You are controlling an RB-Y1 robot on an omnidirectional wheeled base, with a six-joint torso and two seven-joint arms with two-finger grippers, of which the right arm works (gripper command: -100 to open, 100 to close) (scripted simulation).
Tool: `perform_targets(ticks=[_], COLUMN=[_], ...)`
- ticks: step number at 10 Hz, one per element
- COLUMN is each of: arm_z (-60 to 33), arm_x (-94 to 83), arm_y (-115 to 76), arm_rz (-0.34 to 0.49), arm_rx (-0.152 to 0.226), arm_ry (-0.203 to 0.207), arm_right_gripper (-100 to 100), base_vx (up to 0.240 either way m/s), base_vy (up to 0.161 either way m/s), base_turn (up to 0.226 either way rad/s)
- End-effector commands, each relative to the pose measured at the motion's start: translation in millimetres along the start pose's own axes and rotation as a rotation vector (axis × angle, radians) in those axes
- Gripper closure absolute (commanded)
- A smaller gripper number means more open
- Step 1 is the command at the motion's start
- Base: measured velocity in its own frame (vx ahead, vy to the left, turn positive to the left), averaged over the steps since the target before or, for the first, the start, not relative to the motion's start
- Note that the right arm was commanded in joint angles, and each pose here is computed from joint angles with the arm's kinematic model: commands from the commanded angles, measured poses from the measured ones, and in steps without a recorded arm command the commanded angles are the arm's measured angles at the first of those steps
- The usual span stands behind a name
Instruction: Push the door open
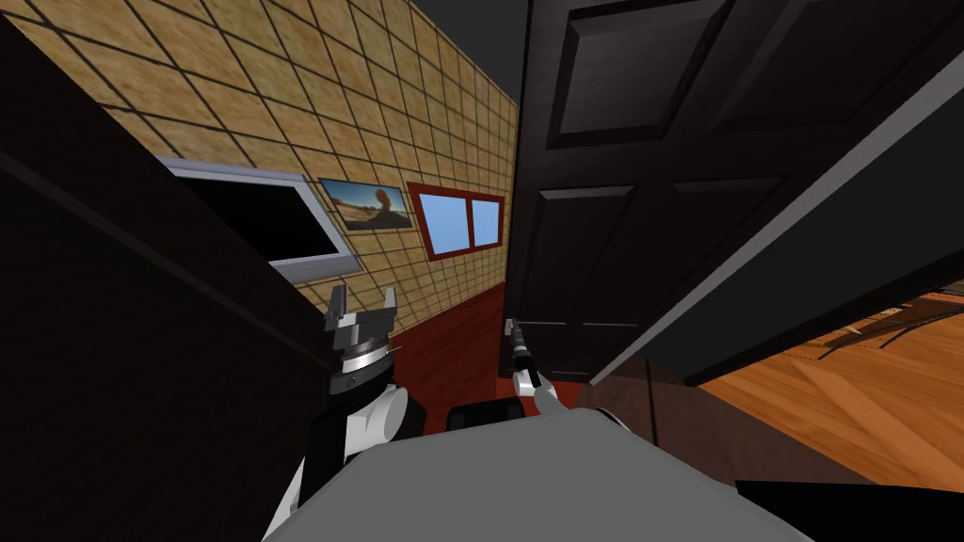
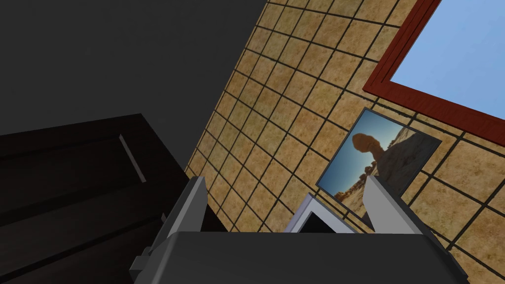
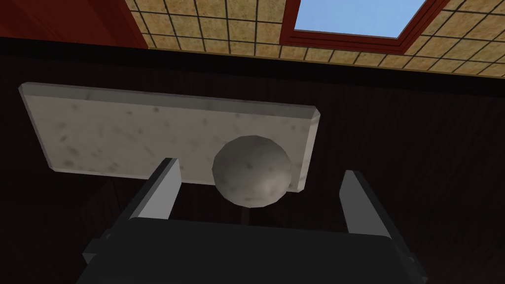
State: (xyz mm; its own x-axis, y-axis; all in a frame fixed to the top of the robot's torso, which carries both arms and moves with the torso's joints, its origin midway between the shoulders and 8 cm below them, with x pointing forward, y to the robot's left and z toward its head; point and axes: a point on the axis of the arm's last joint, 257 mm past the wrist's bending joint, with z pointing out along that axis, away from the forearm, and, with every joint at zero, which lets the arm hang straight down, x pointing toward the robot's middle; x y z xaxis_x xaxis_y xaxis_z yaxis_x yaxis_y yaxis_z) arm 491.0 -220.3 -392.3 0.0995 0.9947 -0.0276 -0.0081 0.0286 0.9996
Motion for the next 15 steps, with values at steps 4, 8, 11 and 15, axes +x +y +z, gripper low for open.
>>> perform_targets(ticks=[4,8,11,15], arm_z=[0.0,3.0,6.1,6.0], arm_x=[0.0,-23.0,-47.7,-57.9], arm_y=[0.0,0.3,2.7,-0.3], arm_rz=[0.000,-0.026,-0.044,-0.058], arm_rx=[0.000,-0.001,-0.006,-0.002], arm_ry=[0.000,-0.031,-0.077,-0.102], arm_right_gripper=[100,100,100,-100], base_vx=[0.004,0.022,0.190,-0.007], base_vy=[0.000,0.005,0.011,-0.038], base_turn=[0.003,-0.007,-0.075,0.030])
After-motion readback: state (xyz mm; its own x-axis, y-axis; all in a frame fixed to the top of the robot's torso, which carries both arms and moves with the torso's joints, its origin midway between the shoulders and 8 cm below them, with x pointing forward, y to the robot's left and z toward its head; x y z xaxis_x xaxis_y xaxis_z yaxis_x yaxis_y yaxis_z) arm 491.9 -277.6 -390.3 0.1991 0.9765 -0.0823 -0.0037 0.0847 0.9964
